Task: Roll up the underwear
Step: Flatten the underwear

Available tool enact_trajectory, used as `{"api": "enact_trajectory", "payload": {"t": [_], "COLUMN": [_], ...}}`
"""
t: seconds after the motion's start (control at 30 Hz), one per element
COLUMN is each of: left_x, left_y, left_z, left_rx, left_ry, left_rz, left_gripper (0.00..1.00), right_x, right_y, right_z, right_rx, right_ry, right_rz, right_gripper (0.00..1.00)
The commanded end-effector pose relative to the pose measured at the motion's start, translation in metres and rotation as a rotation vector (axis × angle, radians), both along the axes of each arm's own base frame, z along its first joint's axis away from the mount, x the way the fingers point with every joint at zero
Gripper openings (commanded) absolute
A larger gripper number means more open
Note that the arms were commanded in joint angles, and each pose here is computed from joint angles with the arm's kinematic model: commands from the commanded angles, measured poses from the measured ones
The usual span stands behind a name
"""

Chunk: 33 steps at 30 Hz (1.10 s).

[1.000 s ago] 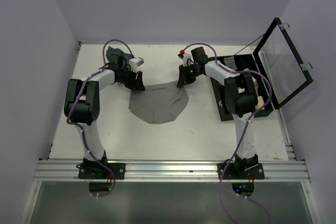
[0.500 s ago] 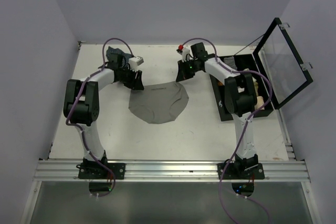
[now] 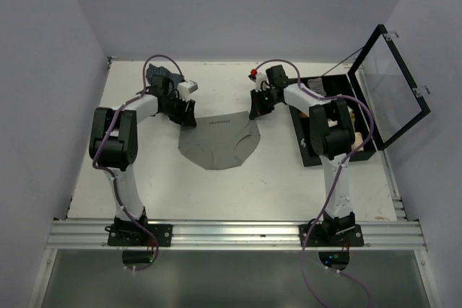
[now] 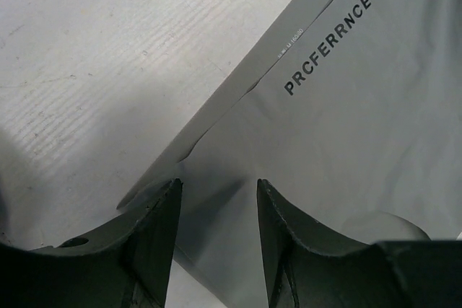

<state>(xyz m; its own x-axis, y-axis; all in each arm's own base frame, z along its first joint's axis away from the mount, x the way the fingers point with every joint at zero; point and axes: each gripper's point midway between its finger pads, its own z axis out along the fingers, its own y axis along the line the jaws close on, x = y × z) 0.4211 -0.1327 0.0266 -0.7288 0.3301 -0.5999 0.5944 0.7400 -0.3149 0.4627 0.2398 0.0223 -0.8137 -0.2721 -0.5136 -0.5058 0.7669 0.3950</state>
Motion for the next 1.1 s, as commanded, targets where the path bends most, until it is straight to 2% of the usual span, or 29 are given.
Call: {"api": "enact_trajectory", "payload": {"t": [0.0,0.07,0.17,0.37,0.73,0.93,1.0,1.03,1.07], "left_x": [0.003,0.002,0.009,0.016,0.012,0.005,0.003,0.002,0.001], "left_y": [-0.004,-0.005,0.005,0.026,0.037,0.041,0.041,0.041,0.04], "left_z": [0.042,0.057,0.062,0.035,-0.002,-0.016,-0.019,-0.021,-0.021], "left_rx": [-0.061,-0.075,-0.038,0.054,0.116,0.14,0.144,0.139,0.136], "left_ry": [-0.13,-0.165,-0.19,-0.124,-0.006,0.04,0.053,0.06,0.062], "left_rz": [-0.062,-0.055,0.019,0.112,0.166,0.171,0.168,0.166,0.164], "left_gripper": [0.5,0.5,0.5,0.5,0.44,0.4,0.38,0.36,0.35], "right_x": [-0.005,-0.006,-0.004,0.007,0.015,0.008,0.006,0.005,0.005], "right_y": [-0.009,-0.007,-0.013,-0.016,-0.003,-0.004,-0.005,-0.005,-0.006], "right_z": [0.046,0.073,0.081,0.061,0.022,0.004,0.001,0.003,0.005], "right_rx": [0.043,0.086,0.076,0.041,0.059,0.042,0.038,0.035,0.032], "right_ry": [-0.081,-0.132,-0.149,-0.115,-0.034,0.005,0.006,0.001,-0.005], "right_rz": [-0.03,-0.033,-0.069,-0.101,-0.078,-0.063,-0.058,-0.056,-0.056], "right_gripper": [0.04,0.07,0.15,0.22,0.29,0.27,0.17,0.08,0.03]}}
